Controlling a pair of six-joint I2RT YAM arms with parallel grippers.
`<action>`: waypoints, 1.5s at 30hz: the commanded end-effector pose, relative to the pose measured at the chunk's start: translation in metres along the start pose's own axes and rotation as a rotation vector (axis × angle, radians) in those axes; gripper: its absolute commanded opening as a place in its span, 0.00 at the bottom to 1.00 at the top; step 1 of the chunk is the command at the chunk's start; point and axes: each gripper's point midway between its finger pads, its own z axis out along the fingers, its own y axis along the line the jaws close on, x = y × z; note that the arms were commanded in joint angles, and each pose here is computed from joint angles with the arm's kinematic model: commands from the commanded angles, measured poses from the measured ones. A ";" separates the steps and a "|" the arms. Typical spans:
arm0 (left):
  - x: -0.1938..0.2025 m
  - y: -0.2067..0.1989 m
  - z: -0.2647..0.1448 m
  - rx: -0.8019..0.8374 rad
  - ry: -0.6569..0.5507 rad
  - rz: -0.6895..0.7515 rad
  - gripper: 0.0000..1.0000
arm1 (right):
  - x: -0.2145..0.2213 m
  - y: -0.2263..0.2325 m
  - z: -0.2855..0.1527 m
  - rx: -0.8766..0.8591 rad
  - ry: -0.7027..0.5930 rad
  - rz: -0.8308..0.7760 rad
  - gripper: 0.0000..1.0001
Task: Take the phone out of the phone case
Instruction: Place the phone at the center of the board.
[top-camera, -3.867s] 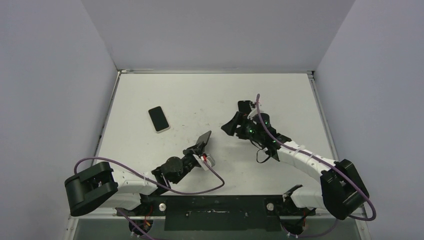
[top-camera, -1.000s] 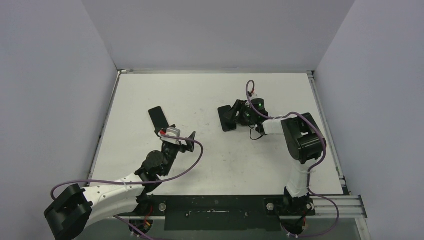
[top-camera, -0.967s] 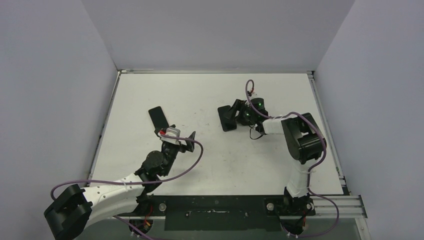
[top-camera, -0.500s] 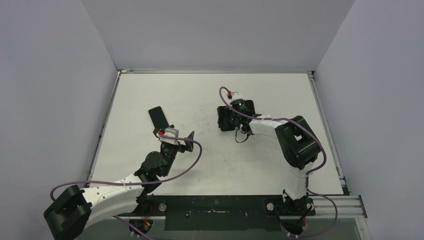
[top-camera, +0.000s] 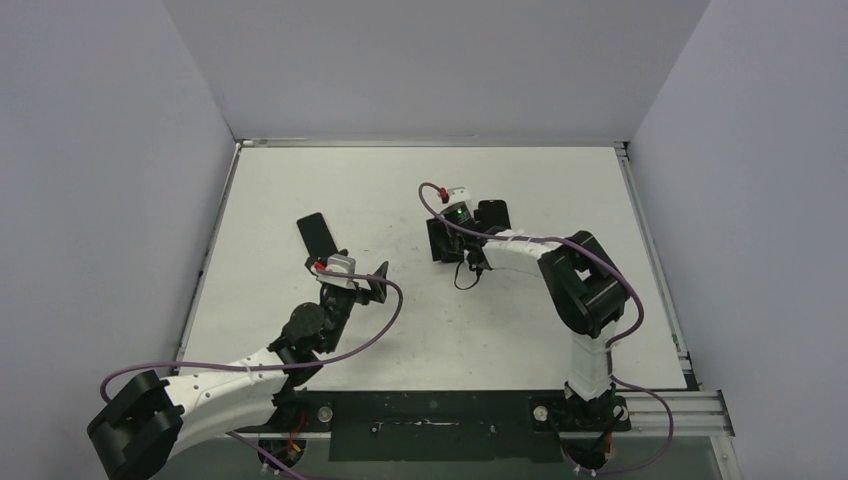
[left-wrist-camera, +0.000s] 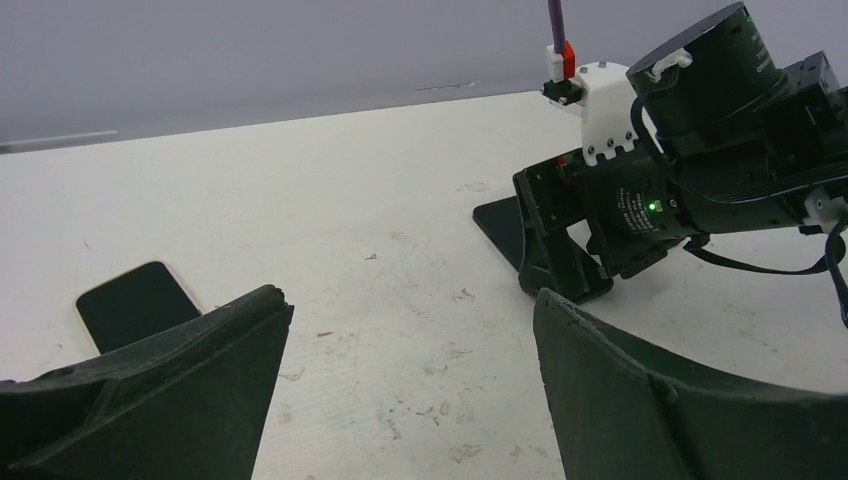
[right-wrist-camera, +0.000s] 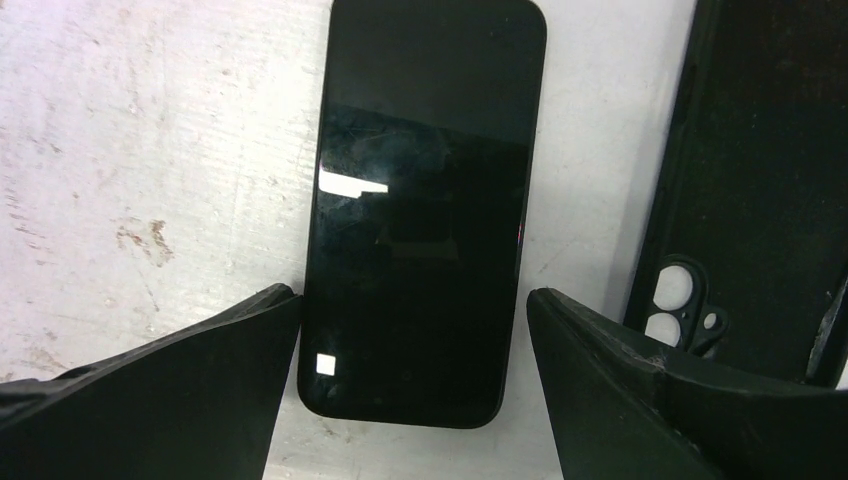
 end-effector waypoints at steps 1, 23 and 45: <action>-0.012 0.002 0.001 -0.015 -0.042 -0.042 0.89 | -0.006 -0.004 0.005 0.045 -0.006 -0.002 0.84; -0.005 0.006 0.005 -0.037 -0.016 -0.044 0.89 | -0.014 -0.029 0.030 0.105 0.016 0.056 0.68; 0.013 0.045 0.021 -0.205 0.085 -0.278 0.90 | -0.093 -0.028 -0.079 -0.097 -0.349 0.153 1.00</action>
